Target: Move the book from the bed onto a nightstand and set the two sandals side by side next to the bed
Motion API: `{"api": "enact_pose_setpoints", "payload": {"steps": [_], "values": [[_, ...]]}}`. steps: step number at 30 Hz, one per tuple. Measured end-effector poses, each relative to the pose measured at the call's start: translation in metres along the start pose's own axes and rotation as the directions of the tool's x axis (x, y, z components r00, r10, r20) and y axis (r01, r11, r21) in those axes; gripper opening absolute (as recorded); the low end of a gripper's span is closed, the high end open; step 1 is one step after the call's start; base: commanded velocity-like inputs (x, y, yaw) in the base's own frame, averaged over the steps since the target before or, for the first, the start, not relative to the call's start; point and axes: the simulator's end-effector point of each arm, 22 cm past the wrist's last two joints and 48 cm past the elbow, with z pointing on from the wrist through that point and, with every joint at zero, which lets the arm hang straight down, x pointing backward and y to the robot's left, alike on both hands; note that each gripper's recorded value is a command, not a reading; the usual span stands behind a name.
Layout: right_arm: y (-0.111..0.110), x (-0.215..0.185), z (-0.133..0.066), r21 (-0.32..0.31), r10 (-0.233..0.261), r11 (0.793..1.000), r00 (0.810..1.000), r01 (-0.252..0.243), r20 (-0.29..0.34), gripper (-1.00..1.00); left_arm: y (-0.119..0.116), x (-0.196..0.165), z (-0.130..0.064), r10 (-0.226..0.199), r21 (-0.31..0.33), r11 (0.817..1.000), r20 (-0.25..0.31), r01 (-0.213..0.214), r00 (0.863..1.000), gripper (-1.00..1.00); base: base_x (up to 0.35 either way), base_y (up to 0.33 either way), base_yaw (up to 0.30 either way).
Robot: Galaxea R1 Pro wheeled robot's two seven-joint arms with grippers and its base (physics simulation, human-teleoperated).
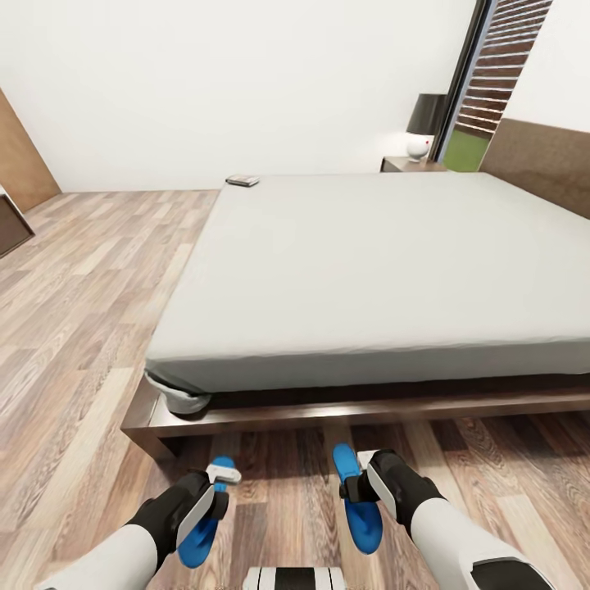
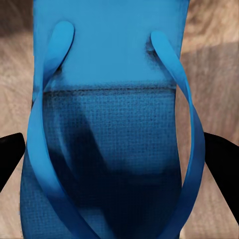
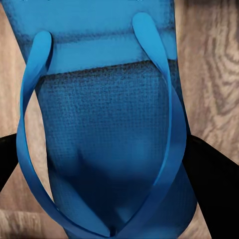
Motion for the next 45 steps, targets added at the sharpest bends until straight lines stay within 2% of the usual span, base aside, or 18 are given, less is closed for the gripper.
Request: {"api": "enact_pose_setpoints", "payload": {"steps": [7, 11, 19, 30, 34, 40, 45], "values": [[0.000, 0.010, 0.013, -0.003, 0.003, 1.000, 1.000, -0.003, -0.028, -1.00, -0.003, 0.005, 0.012, -0.005, 0.007, 1.000, -0.004, 0.005, 1.000, -1.00, 0.000, 0.000, 0.000], [0.000, 0.010, 0.013, -0.004, 0.003, 1.000, 1.000, -0.003, -0.028, -1.00, -0.003, 0.004, 0.012, -0.005, 0.007, 1.000, -0.001, 0.005, 1.000, -1.00, 0.000, 0.000, 0.000], [0.000, 0.001, 0.013, -0.004, 0.002, 1.000, 1.000, -0.002, 0.012, -1.00, -0.002, -0.003, 0.012, -0.012, 0.005, 1.000, 0.032, 0.011, 0.999, -1.00, 0.000, 0.000, 0.000], [-0.001, 0.016, 0.032, -0.008, 0.006, 1.000, 1.000, -0.006, -0.028, -1.00, -0.006, 0.012, 0.030, -0.011, 0.013, 1.000, -0.003, 0.011, 1.000, -1.00, 0.000, 0.000, 0.000], [0.000, 0.022, 0.039, -0.011, 0.006, 1.000, 0.999, -0.007, -0.042, -1.00, -0.007, 0.012, 0.036, -0.016, 0.014, 1.000, 0.013, 0.016, 1.000, -1.00, 0.000, 0.000, 0.000], [0.011, 0.022, 0.046, -0.051, -0.033, 0.998, 0.998, 0.030, -0.047, -1.00, -0.010, 0.015, 0.045, -0.021, 0.020, 1.000, 0.009, 0.021, 1.000, -1.00, 0.000, 0.000, 0.000], [0.014, 0.026, 0.053, -0.060, -0.052, 0.997, 0.997, 0.049, -0.062, -1.00, -0.012, 0.019, 0.052, -0.018, 0.023, 1.000, -0.001, 0.018, 1.000, -1.00, 0.000, 0.000, 0.000]]}}
